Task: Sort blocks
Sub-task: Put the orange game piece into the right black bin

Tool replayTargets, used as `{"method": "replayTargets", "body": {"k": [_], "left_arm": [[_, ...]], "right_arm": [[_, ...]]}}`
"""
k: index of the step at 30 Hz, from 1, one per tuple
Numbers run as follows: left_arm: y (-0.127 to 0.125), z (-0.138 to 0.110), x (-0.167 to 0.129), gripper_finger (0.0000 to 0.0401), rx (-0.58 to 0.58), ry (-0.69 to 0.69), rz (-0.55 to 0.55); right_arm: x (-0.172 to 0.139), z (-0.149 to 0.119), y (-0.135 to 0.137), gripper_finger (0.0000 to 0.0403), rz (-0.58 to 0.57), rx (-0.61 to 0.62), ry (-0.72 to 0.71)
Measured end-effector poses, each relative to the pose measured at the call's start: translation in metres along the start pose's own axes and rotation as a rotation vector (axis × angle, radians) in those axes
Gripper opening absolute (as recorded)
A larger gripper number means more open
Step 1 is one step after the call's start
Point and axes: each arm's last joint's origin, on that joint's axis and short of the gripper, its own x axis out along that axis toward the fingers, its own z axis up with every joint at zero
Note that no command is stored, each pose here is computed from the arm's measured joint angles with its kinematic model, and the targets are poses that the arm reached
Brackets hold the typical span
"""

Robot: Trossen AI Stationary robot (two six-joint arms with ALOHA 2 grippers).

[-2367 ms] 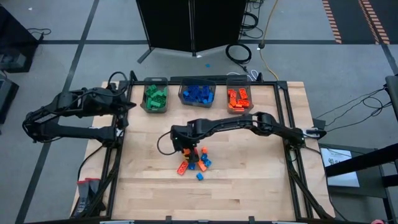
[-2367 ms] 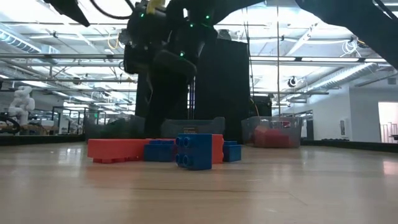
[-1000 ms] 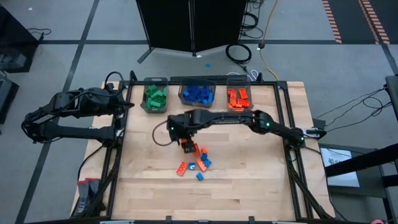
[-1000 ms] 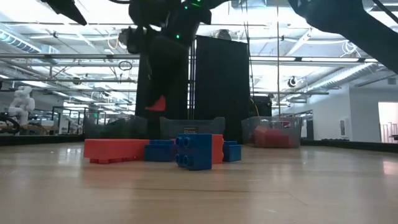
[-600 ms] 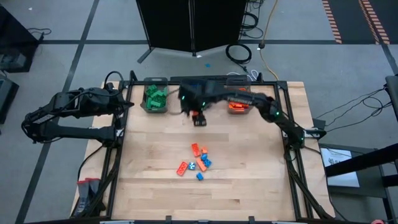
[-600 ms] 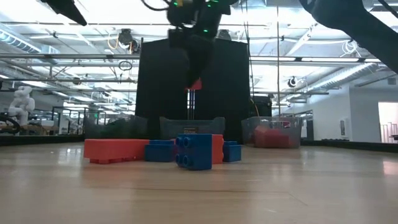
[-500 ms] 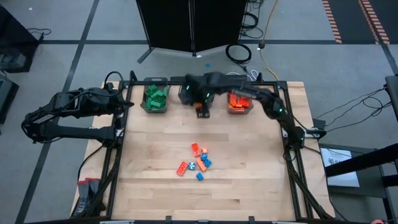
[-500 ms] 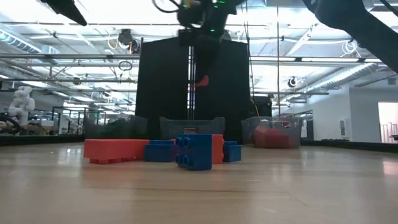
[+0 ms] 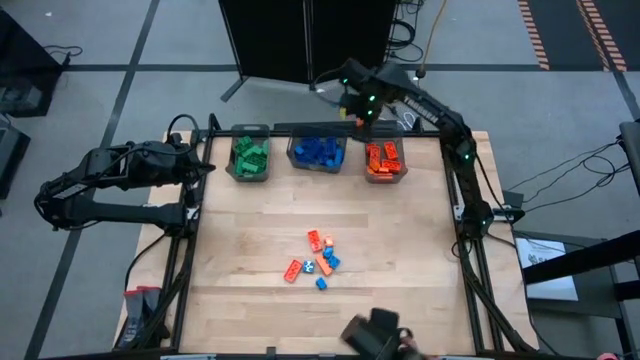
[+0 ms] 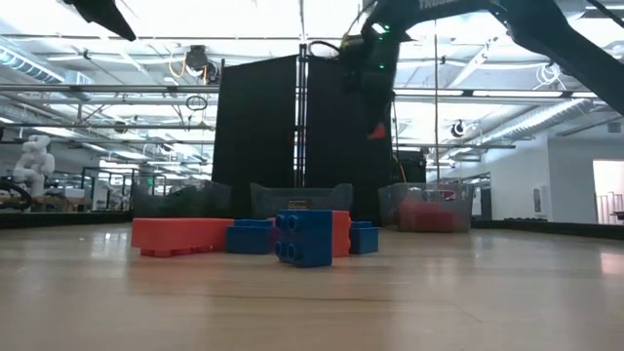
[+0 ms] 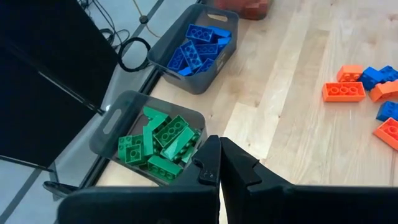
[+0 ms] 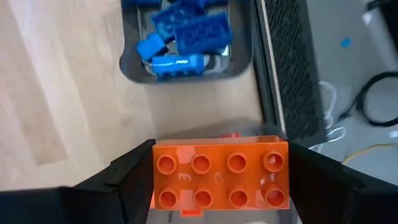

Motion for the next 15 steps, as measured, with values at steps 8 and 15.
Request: {"method": "replayTargets", "body": {"k": [8, 15], "left_arm": [[0.0, 0.0, 0.0, 0.0, -0.019, 0.0, 0.001], [0.0, 0.0, 0.0, 0.0, -0.052, 0.0, 0.005]], "right_arm": [[-0.002, -0.028, -0.038, 0.0282, 0.07, 0.118, 0.027], [0.033, -0.044, -0.046, 0.0282, 0.175, 0.152, 0.114]]}}
